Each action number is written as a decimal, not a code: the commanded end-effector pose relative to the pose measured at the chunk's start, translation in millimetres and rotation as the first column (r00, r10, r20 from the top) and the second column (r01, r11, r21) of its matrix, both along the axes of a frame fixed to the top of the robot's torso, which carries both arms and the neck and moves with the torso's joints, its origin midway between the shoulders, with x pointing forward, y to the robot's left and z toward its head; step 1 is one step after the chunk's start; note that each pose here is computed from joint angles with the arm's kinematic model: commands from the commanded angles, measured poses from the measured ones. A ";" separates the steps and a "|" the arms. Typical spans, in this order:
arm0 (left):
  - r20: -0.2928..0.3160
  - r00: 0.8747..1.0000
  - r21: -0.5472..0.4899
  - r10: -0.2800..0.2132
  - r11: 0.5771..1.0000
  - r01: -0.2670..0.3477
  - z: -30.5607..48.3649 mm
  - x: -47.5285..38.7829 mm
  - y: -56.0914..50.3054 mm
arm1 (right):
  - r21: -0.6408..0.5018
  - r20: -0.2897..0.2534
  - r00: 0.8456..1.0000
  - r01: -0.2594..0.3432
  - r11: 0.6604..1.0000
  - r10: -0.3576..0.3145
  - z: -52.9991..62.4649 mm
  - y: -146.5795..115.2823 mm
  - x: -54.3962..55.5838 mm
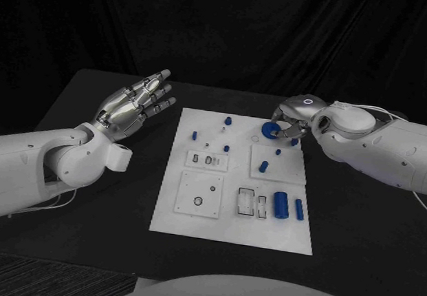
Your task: Assemble the parts on the task board
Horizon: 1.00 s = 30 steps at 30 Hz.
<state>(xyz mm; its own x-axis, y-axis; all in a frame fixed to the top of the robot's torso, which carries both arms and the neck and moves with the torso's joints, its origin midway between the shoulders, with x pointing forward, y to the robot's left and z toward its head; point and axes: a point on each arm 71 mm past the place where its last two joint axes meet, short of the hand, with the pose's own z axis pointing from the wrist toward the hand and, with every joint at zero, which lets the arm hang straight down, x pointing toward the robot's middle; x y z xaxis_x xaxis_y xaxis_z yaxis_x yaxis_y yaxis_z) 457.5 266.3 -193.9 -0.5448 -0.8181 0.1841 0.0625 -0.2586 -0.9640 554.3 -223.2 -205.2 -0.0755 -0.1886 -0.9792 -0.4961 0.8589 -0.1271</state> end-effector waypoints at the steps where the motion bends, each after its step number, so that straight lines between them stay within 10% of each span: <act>1: 0.051 0.999 -0.043 0.000 0.999 0.003 4.3 -1.2 0.6 | -0.008 -0.020 1.000 0.001 1.000 -0.002 -8.6 -1.3 -5.6; 16: 0.046 0.999 -0.039 0.002 0.999 0.000 3.9 -1.4 1.3 | 0.081 0.015 0.999 -0.047 0.996 0.046 19.6 26.1 -13.4; 30: 0.040 0.999 -0.037 -0.005 0.999 0.006 3.3 -1.0 -1.3 | 0.073 -0.028 0.993 -0.114 0.991 0.117 19.9 69.0 -15.4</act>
